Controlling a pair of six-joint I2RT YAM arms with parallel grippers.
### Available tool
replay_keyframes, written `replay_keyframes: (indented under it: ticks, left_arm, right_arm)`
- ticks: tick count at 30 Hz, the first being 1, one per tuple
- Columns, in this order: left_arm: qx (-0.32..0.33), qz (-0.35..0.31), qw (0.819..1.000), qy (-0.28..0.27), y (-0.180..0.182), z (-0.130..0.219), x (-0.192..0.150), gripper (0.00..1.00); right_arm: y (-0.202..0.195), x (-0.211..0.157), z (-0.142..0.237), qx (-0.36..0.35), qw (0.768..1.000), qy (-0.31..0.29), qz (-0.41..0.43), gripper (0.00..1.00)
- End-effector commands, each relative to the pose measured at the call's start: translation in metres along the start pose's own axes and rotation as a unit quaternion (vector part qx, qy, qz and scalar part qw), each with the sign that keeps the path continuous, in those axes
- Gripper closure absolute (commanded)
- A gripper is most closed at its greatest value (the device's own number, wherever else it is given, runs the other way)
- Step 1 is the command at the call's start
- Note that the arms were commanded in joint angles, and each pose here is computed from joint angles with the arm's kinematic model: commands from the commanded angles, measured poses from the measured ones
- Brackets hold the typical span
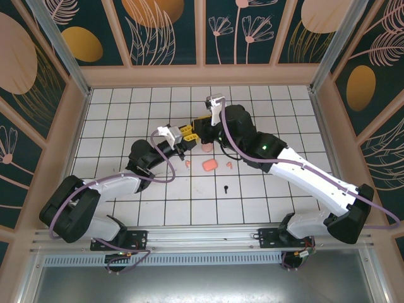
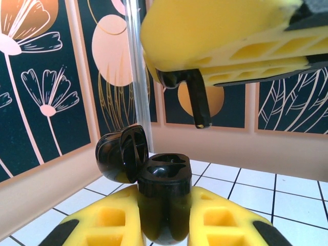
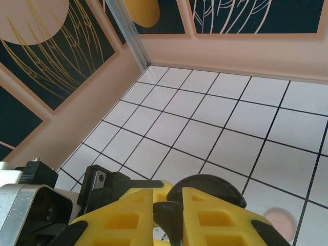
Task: Insert the wireless bluetooth earbuds into the charging case
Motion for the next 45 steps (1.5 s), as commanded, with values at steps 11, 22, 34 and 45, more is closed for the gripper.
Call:
replay_keyframes:
  ticks: [11,22,34,45]
  left_arm:
    - [-0.026,-0.014,0.998,-0.054,-0.011,0.002,0.037,1.0]
    - [-0.031,-0.014,0.998,-0.061,-0.013,-0.002,0.043,1.0]
    - [-0.03,-0.014,0.998,-0.057,-0.012,-0.005,0.042,1.0]
    - [-0.025,-0.021,0.998,-0.058,-0.011,-0.005,0.044,1.0]
  right_arm:
    - [-0.012,-0.002,-0.005,-0.014,1.0,-0.011,-0.004,0.84]
    - [-0.015,-0.011,-0.01,-0.006,1.0,0.007,-0.007,0.84]
    - [-0.011,-0.022,-0.006,0.007,1.0,0.027,-0.01,0.86]
    - [-0.017,-0.033,0.001,-0.003,0.999,0.036,-0.017,0.87]
Point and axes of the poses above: each hand's point on the last joint's axis, 136 mm out from that joint toward the fingers, its own z axis back along the fingers, its own y axis along the line the jaws close on, x = y × z, the point moved 2 cm from there along z, back along the fingers, and after that the axes turned 1 degree about -z, right-handed, at the moved point
